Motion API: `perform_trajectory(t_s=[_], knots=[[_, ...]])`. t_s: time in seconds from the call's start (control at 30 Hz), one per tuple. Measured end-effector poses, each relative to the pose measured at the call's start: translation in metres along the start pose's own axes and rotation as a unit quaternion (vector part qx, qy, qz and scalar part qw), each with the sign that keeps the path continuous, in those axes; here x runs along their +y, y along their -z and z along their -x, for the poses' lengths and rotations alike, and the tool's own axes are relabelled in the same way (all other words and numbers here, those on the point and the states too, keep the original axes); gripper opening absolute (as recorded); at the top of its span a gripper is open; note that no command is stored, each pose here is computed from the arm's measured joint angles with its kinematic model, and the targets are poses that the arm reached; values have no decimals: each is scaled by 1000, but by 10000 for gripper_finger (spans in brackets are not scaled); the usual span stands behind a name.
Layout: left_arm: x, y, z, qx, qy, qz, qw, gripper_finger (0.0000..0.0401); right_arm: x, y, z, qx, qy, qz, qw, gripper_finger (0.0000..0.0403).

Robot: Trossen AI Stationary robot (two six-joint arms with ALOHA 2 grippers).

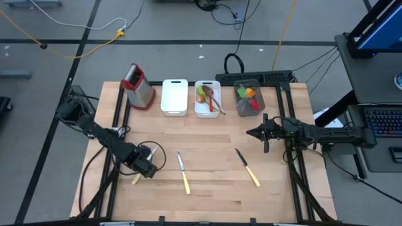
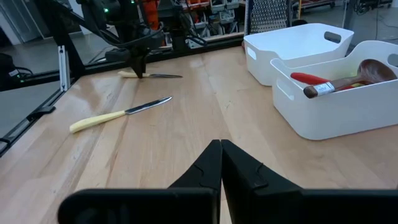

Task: Pick & Place Kitchen Items
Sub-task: Put the yellow table knife into the left white bin

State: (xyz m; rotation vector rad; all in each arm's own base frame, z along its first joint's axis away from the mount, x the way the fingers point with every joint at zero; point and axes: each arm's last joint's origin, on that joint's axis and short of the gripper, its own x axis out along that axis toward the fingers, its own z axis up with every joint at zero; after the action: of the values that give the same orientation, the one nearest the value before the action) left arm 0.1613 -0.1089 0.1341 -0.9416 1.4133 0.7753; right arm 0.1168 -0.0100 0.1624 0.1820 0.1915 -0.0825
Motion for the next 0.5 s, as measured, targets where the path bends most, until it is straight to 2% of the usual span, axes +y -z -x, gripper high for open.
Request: perform_trajectory(t_s=[0.5], knots=[[-7,0,6,-20,13,-4,1000,27,0,0,0,0,0,0,1000,0]])
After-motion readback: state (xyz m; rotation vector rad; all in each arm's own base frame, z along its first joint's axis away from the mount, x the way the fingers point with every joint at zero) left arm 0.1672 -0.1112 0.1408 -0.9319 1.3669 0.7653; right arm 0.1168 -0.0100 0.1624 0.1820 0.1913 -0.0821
